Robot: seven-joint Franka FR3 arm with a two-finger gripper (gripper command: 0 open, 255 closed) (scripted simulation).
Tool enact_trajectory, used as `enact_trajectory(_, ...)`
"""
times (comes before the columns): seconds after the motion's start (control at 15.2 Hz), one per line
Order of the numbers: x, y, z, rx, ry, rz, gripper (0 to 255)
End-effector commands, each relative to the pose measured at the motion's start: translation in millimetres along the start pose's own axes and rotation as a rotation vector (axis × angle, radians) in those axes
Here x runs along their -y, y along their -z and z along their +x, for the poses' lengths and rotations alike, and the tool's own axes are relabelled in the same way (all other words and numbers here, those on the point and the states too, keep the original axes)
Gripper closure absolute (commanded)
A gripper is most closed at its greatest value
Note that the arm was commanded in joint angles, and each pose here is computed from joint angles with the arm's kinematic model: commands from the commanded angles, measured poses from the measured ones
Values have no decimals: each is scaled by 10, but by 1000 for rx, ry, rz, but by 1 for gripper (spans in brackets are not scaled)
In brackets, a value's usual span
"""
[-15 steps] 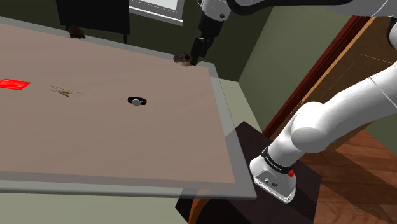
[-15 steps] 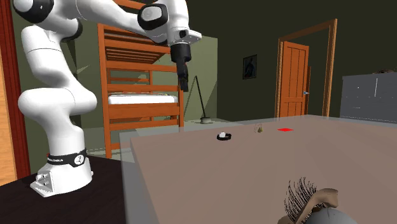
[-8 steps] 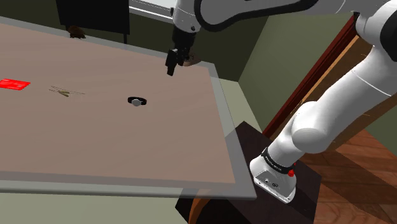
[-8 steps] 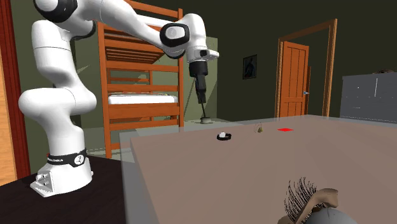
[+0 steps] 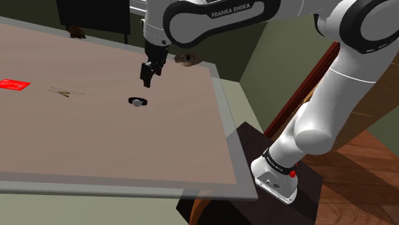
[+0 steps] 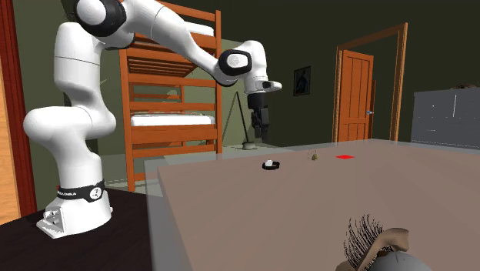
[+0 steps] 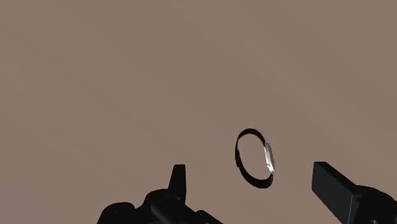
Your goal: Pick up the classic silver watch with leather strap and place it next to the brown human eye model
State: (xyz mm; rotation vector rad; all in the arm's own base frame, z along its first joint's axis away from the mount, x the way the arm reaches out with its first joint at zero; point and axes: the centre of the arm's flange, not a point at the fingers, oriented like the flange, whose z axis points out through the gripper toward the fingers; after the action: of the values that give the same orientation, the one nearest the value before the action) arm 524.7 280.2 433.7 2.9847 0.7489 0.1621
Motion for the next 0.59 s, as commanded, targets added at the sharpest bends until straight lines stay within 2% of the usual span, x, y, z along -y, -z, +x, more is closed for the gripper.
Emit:
enact_trajectory(0.0, 161, -161, 196, 1, 21, -1, 0)
enact_trajectory(0.33, 526, -526, 617, 5, 74, -3, 0)
enact_trajectory(0.53, 535, -641, 627, 5, 76, -3, 0)
